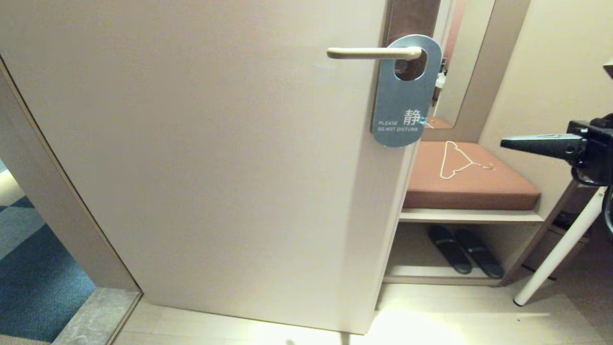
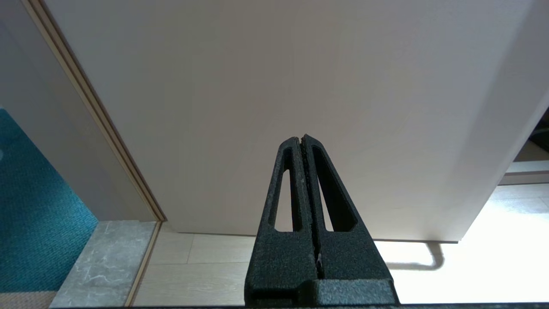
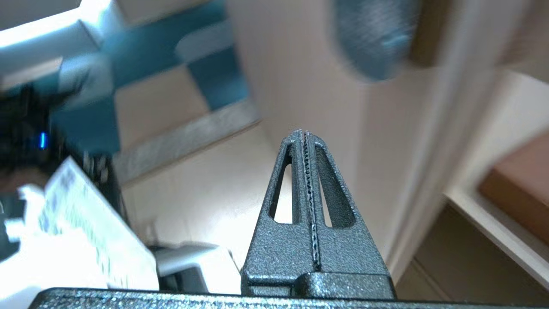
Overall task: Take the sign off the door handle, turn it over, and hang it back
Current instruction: Take down the sign
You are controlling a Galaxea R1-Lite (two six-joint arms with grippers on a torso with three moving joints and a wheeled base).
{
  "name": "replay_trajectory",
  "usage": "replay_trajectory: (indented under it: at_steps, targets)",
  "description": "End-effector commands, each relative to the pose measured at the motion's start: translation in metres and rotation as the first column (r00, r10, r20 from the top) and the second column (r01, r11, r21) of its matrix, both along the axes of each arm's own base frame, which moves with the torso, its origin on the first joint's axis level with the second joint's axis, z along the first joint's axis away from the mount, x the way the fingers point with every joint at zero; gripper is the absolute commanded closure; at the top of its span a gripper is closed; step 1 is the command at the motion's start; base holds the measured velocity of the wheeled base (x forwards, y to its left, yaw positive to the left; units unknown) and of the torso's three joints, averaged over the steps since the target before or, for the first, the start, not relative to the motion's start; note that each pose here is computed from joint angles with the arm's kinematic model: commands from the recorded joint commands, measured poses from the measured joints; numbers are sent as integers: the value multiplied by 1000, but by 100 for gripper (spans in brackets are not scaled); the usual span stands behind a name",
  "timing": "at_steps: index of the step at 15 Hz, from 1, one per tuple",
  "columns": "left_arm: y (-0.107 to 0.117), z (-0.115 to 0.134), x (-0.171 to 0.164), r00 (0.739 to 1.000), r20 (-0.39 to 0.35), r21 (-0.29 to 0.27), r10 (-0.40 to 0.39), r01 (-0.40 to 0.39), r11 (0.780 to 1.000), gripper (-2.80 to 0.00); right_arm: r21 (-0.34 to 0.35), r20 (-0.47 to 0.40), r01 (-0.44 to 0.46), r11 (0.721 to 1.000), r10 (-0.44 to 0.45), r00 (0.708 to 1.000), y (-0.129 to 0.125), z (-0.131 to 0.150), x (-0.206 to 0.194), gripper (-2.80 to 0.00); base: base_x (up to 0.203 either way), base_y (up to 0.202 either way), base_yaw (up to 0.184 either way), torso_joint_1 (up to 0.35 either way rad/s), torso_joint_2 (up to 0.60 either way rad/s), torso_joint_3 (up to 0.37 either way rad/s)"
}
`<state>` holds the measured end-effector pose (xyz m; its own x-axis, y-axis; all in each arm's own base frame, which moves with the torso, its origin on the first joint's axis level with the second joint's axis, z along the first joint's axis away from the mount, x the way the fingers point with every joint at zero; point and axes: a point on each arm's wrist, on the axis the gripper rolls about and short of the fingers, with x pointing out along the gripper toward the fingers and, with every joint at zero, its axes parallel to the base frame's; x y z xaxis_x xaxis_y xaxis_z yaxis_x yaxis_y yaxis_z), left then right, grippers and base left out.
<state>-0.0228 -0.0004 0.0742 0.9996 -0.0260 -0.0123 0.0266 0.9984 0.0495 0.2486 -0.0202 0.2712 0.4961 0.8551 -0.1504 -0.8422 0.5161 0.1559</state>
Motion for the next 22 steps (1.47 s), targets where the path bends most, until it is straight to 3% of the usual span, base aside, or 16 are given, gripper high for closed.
replay_trajectory:
  at_steps: [1,2,15,22]
  targets:
    - [0,0,0,1000,-1,1,0,0,1000,0,-11,-12,-58,998,58,998,14,-10,2,0,0,0,0,0,0,0]
    - [0,0,0,1000,-1,0,0,0,1000,0,-11,-13,-60,998,60,998,14,-11,5,-280,0,0,0,0,0,0]
    - [0,0,0,1000,-1,1,0,0,1000,0,-26,76,-75,997,77,994,14,-10,58,-280,0,0,0,0,0,0]
    - [0,0,0,1000,-1,0,0,0,1000,0,-30,107,-181,983,183,977,48,-10,90,-280,0,0,0,0,0,0]
